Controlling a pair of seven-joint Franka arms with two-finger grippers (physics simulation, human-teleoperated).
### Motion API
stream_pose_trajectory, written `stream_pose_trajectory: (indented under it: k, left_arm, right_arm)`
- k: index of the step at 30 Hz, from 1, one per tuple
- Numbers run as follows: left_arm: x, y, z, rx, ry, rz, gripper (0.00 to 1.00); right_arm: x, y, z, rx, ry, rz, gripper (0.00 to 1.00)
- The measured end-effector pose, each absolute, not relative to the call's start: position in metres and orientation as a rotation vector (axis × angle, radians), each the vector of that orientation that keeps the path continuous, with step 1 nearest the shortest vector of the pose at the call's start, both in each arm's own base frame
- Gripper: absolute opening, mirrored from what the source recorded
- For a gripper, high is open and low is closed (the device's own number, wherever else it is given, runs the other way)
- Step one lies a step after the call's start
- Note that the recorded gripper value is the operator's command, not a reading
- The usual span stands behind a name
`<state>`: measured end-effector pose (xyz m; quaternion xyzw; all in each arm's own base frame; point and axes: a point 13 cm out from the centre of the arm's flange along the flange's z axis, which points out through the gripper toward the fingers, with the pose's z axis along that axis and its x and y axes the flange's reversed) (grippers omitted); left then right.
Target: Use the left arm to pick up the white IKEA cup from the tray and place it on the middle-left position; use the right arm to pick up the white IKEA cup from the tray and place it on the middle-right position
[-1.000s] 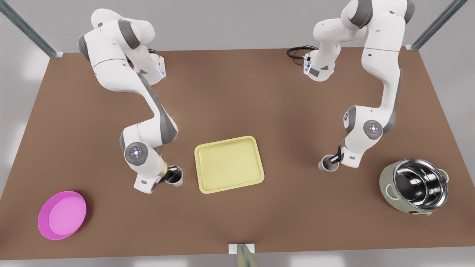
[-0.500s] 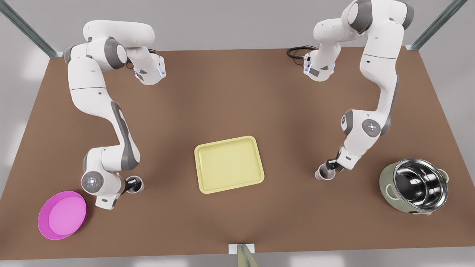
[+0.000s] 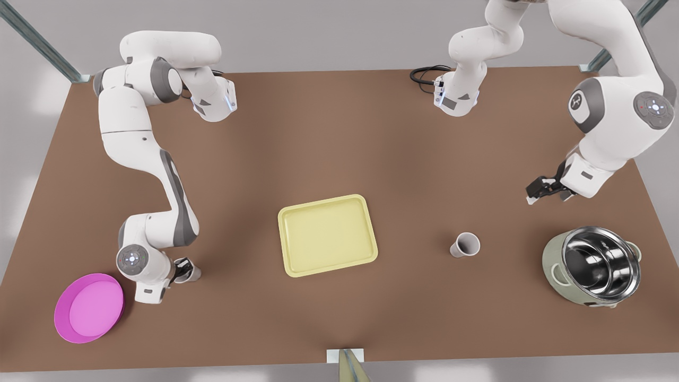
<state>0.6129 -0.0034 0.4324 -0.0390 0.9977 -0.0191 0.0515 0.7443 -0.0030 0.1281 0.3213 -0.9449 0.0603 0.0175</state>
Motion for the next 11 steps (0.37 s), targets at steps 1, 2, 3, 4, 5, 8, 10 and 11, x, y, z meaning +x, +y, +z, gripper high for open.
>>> stream_pose_trajectory:
  k: [1, 2, 3, 4, 5, 8, 10, 11]
  left_arm:
    - [0.611, -0.009, 0.43, -0.098, 3.05, -0.062, 1.0]
    - [0.609, -0.016, 0.427, -0.076, 3.062, -0.066, 1.0]
    - [0.608, -0.022, 0.426, -0.056, 3.072, -0.068, 1.0]
    - [0.606, -0.026, 0.424, -0.038, 3.08, -0.07, 1.0]
    - [0.605, -0.029, 0.424, -0.025, 3.085, -0.07, 1.0]
    - [0.602, -0.03, 0.423, -0.008, 3.098, -0.07, 1.0]
    - [0.6, -0.026, 0.421, -0.007, 3.106, -0.07, 1.0]
    - [0.6, -0.025, 0.419, -0.007, 3.11, -0.069, 1.0]
  right_arm:
    - [0.747, -0.002, 0.141, 1.009, -2.945, 0.192, 0.75]
    - [0.748, 0.003, 0.16, 1.023, -2.952, 0.191, 0.75]
    - [0.747, 0.011, 0.183, 1.039, -2.96, 0.186, 0.77]
    - [0.746, 0.017, 0.209, 1.048, -2.97, 0.182, 0.79]
    - [0.744, 0.025, 0.242, 1.062, -2.982, 0.181, 0.85]
    - [0.714, 0.059, 0.349, 0.996, -3.048, 0.1, 1.0]
    - [0.695, 0.05, 0.377, 0.855, -3.06, 0.103, 1.0]
    - [0.686, 0.04, 0.389, 0.767, -3.067, 0.107, 1.0]
